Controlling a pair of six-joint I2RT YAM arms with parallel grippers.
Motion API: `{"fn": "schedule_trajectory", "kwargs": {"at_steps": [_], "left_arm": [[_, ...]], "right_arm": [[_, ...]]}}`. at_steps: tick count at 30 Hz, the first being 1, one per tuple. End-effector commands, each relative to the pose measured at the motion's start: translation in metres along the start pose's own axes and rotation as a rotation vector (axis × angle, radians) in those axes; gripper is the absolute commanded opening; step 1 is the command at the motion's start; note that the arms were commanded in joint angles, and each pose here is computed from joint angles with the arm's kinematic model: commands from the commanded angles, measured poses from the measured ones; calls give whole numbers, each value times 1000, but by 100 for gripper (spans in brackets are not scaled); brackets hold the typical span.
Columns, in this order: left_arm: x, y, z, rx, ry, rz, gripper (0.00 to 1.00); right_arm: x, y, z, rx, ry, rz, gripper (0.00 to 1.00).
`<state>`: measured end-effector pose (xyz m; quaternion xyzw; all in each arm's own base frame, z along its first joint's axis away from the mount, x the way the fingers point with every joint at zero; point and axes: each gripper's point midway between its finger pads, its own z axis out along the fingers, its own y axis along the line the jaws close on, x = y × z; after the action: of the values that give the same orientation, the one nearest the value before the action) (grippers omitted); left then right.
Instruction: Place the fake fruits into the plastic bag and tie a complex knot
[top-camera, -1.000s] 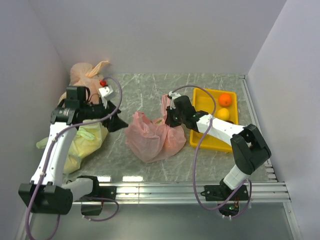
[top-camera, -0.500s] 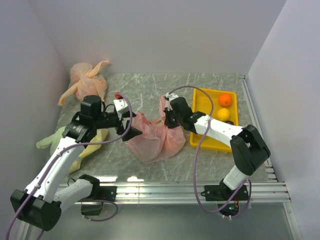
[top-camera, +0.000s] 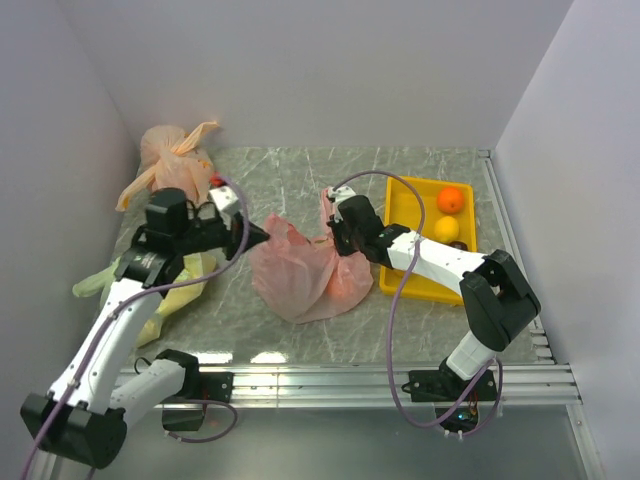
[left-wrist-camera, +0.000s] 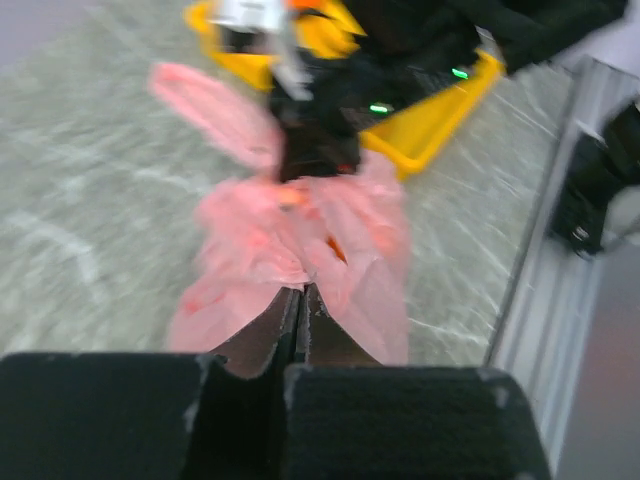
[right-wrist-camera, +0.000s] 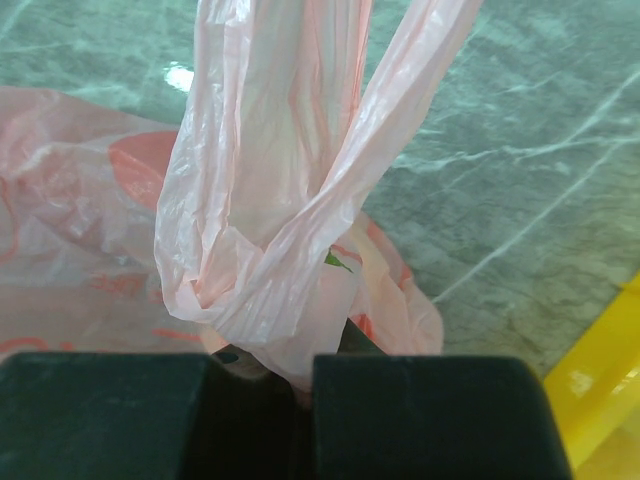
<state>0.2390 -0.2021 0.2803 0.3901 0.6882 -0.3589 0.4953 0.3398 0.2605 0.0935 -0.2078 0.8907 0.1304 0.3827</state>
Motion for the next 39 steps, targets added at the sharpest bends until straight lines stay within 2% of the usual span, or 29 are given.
{"fn": "schedule_trajectory", "kwargs": {"at_steps": [1, 7, 8, 10, 11, 13, 16, 17, 20, 24, 30, 31, 34, 35, 36, 37, 39], "left_arm": [[-27, 11, -33, -99, -70, -31, 0], [-16, 6, -35, -45, -59, -52, 1], [-20, 7, -33, -37, -72, -37, 4], [-19, 7, -30, -20, -69, -60, 16], [-22, 9, -31, -25, -66, -66, 35], [-21, 11, -29, -25, -53, -79, 52], [-27, 7, -29, 4, -84, -34, 90], [-28, 6, -28, 16, -93, -29, 99], [-28, 6, -20, 45, -105, -19, 100], [-25, 12, -6, 73, -101, -42, 99], [-31, 15, 17, 99, -160, 33, 99], [-26, 12, 22, 112, -149, -10, 99], [-32, 9, 28, 136, -178, 21, 98], [-33, 9, 29, 138, -189, 16, 90], [-31, 9, 31, 148, -180, 4, 77], [-35, 9, 31, 151, -174, 2, 39], [-29, 10, 30, 137, -129, -57, 1]], "right_arm": [[35, -18, -2, 73, 112, -82, 0], [36, -12, -5, 30, 117, -108, 0], [35, -9, -7, 15, 113, -115, 0], [31, -3, -9, -26, 108, -120, 0], [26, 1, -13, -44, 92, -116, 0], [19, 3, -16, -52, 69, -122, 0], [17, 4, -17, -57, 63, -125, 0], [16, 7, -17, -75, 59, -124, 0], [12, 10, -18, -89, 41, -127, 0], [10, 12, -18, -103, 33, -136, 0], [8, 14, -18, -118, 22, -165, 0], [8, 14, -19, -121, 23, -169, 0], [8, 15, -19, -131, 18, -179, 0], [7, 15, -19, -130, 14, -181, 0], [8, 15, -19, -131, 16, -183, 0], [10, 14, -18, -130, 28, -186, 0], [9, 13, -18, -127, 26, -189, 0]]}}
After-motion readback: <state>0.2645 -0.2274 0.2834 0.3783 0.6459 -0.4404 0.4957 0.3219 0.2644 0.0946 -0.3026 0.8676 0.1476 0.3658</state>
